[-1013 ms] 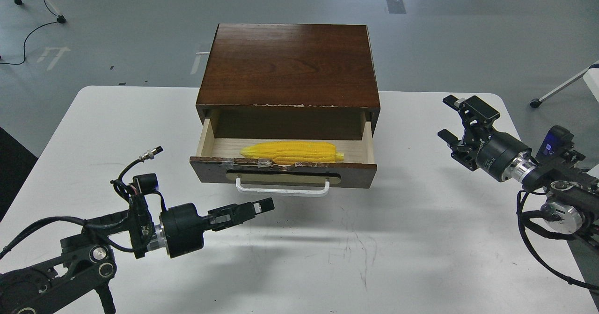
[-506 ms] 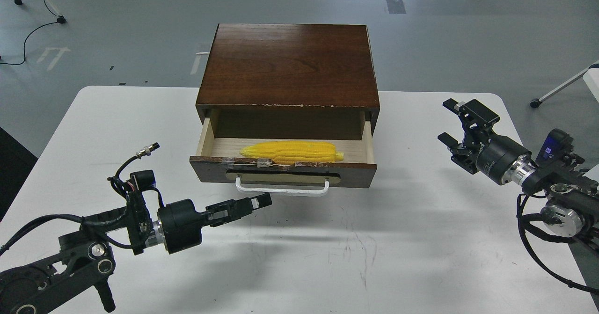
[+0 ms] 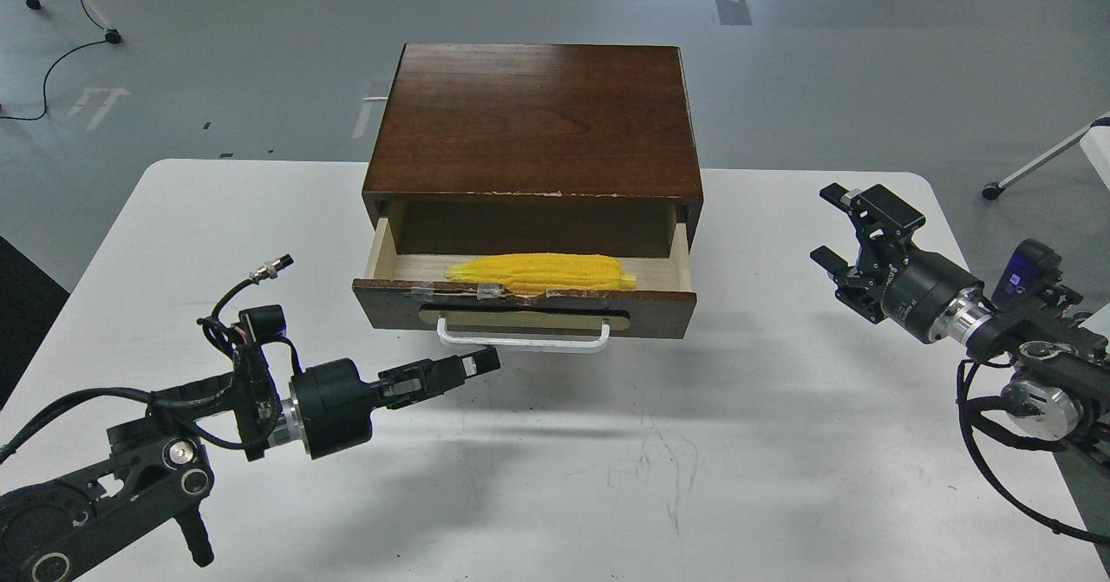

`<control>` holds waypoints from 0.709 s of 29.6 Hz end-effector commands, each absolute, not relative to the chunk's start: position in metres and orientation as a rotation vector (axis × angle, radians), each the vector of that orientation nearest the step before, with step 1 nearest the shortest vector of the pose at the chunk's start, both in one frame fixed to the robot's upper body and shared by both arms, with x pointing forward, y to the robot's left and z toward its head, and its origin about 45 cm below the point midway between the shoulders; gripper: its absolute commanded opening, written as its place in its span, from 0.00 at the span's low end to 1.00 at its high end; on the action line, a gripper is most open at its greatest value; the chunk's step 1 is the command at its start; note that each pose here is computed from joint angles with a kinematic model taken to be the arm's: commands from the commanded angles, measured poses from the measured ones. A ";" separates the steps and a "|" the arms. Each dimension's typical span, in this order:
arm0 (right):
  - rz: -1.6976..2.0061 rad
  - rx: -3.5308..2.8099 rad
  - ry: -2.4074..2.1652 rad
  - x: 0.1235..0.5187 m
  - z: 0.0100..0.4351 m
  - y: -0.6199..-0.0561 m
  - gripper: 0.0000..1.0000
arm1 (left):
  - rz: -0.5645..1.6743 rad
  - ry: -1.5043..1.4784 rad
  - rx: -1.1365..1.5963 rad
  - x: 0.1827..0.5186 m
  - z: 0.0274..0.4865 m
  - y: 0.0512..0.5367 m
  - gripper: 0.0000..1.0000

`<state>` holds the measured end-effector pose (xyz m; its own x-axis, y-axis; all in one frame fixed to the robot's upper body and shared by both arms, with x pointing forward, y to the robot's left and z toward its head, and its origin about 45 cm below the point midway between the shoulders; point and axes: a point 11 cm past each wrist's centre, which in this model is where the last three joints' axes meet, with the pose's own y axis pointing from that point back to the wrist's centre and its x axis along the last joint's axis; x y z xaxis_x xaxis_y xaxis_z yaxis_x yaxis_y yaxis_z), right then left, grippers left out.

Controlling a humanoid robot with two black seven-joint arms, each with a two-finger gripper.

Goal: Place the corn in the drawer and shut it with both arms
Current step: 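Push the drawer into the cabinet with the left gripper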

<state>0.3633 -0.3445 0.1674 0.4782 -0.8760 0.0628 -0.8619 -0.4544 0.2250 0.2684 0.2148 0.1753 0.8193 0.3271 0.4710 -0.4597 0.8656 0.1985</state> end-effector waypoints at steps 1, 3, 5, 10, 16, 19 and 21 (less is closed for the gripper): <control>-0.092 2.500 -1.495 0.363 0.167 -0.344 0.99 | 0.424 -0.447 0.310 0.272 0.177 0.213 0.00; -0.095 2.500 -1.494 0.363 0.166 -0.344 0.99 | 0.427 -0.451 0.312 0.274 0.177 0.213 0.00; -0.095 2.500 -1.494 0.363 0.166 -0.344 0.99 | 0.429 -0.450 0.318 0.276 0.176 0.215 0.00; -0.095 2.500 -1.494 0.363 0.166 -0.344 0.99 | 0.438 -0.449 0.320 0.281 0.174 0.214 0.00; -0.103 2.498 -1.493 0.361 0.164 -0.344 0.99 | 0.441 -0.452 0.320 0.286 0.175 0.213 0.00; -0.106 2.497 -1.492 0.360 0.163 -0.344 0.99 | 0.441 -0.458 0.322 0.288 0.176 0.214 0.00; -0.105 2.495 -1.493 0.360 0.163 -0.345 0.99 | 0.445 -0.456 0.325 0.289 0.176 0.215 0.00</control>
<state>0.3604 -0.3439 0.1636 0.4788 -0.8762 0.0561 -0.8598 -0.4550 0.2319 0.2873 0.2138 0.1758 0.8069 0.3351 0.4865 -0.4756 0.8570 0.1984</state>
